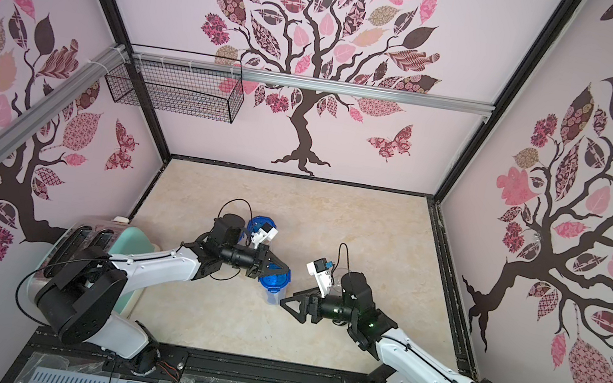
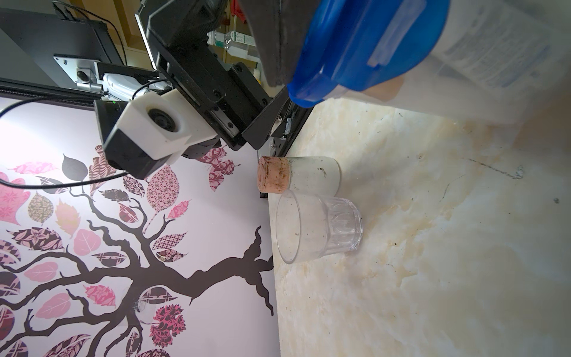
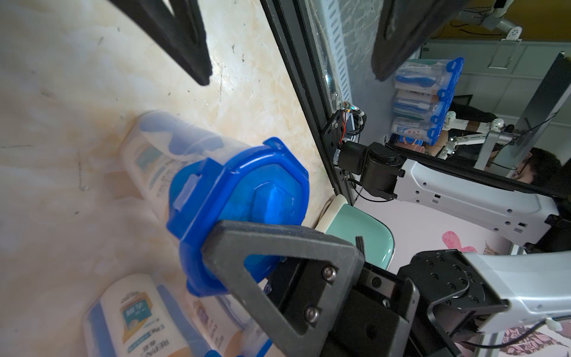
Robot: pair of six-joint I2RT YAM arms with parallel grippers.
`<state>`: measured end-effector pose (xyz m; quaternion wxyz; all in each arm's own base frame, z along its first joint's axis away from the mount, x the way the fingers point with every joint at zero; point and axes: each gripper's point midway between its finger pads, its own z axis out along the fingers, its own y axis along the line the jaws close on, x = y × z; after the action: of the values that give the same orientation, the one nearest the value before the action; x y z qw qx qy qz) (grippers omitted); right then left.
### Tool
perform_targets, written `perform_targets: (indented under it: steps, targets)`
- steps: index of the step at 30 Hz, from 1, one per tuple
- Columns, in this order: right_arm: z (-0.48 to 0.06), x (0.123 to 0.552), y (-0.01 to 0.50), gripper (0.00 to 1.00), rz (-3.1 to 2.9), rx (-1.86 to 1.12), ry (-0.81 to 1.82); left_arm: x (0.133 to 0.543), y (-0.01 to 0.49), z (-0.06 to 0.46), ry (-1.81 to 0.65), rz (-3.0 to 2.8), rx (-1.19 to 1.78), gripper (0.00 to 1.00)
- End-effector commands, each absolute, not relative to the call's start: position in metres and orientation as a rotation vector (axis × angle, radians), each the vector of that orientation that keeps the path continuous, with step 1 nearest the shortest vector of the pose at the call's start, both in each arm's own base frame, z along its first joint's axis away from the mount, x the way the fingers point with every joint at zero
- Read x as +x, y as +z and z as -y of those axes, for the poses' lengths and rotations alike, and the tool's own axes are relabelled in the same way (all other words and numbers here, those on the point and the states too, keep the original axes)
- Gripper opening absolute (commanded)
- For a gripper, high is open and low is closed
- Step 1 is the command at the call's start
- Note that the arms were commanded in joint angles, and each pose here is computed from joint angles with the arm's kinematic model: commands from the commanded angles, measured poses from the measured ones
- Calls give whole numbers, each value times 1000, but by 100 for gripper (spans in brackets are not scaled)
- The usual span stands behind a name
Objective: Take out toiletry kits
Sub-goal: Unfasten the latch on the container.
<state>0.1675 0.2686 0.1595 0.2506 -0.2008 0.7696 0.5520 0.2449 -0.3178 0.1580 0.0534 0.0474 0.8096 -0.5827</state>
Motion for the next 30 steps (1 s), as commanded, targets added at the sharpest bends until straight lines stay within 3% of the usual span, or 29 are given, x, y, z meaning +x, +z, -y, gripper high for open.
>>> perform_targets:
  steps: [1, 16, 30]
  targets:
    - [-276, 164, 177, 82, -2007, -545, 1602, 235, 89, 299, -1581, -2706, -52, 0]
    - [-303, 156, 169, 80, -1971, -632, 1608, 233, 83, 297, -1569, -2718, -62, 0]
    - [-310, 171, 169, 78, -1971, -527, 1587, 231, 81, 296, -1558, -2723, -68, 0]
